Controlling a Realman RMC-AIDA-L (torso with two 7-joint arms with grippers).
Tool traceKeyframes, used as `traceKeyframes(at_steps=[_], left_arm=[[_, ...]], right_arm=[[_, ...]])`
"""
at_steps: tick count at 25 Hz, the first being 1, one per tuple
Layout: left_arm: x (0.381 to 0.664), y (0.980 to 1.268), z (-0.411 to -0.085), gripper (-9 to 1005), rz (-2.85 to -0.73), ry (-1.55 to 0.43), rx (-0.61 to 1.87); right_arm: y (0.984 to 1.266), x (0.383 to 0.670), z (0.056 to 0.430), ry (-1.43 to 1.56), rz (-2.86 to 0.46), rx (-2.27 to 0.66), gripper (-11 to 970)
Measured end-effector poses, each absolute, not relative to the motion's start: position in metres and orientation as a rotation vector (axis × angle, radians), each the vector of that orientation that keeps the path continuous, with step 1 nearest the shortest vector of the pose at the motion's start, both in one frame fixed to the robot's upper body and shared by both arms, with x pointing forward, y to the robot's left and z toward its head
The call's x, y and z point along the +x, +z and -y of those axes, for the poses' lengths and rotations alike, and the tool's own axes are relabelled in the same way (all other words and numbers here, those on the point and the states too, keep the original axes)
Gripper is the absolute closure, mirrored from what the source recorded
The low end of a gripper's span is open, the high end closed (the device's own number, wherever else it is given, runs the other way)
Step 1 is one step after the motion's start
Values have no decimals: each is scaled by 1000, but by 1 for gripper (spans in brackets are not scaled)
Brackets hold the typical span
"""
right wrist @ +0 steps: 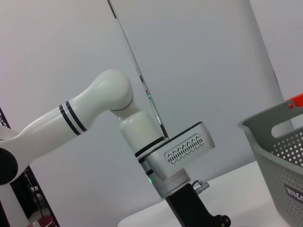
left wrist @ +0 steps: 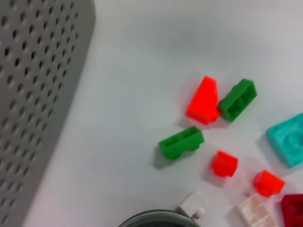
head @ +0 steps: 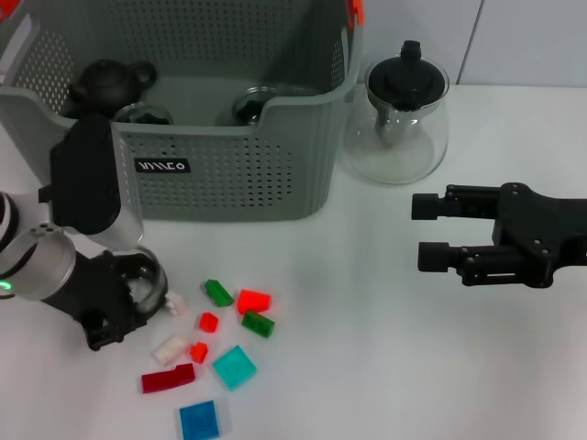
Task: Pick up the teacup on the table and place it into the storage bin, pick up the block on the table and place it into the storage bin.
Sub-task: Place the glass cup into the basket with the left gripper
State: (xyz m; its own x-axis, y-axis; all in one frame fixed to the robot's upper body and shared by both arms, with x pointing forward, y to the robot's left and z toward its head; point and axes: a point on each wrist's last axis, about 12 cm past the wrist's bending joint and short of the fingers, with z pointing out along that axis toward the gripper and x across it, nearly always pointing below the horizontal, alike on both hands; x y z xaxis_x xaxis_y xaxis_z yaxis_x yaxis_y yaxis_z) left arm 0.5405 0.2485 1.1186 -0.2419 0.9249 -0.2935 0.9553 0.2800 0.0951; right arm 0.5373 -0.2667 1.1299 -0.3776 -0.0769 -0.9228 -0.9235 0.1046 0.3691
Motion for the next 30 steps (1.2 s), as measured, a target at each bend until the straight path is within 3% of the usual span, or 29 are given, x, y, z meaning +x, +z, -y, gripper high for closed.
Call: traceKeyframes(at_steps=[8,12,19,24,30], left_arm=[[537,1132,-246,953,-2269,-229,1657],[533,1166,-260,952,-2235,-434,1458],[540,1244,-275,951,-1986,-836,1071],[586,1284,-267,950,-1924,-947,918],[660,1287,-247,949,-2081,-707,790]], right_arm=[[1130,537,267,1363,-1596,-1014,166],[1130,537,269,1361,-1597,-1016,166],[1130,537,269,1359,-1598,-1017,166],[1130,537,270,1360,-1600,-1017,166],[1130,537,271,1358,-1603,-1014,166]])
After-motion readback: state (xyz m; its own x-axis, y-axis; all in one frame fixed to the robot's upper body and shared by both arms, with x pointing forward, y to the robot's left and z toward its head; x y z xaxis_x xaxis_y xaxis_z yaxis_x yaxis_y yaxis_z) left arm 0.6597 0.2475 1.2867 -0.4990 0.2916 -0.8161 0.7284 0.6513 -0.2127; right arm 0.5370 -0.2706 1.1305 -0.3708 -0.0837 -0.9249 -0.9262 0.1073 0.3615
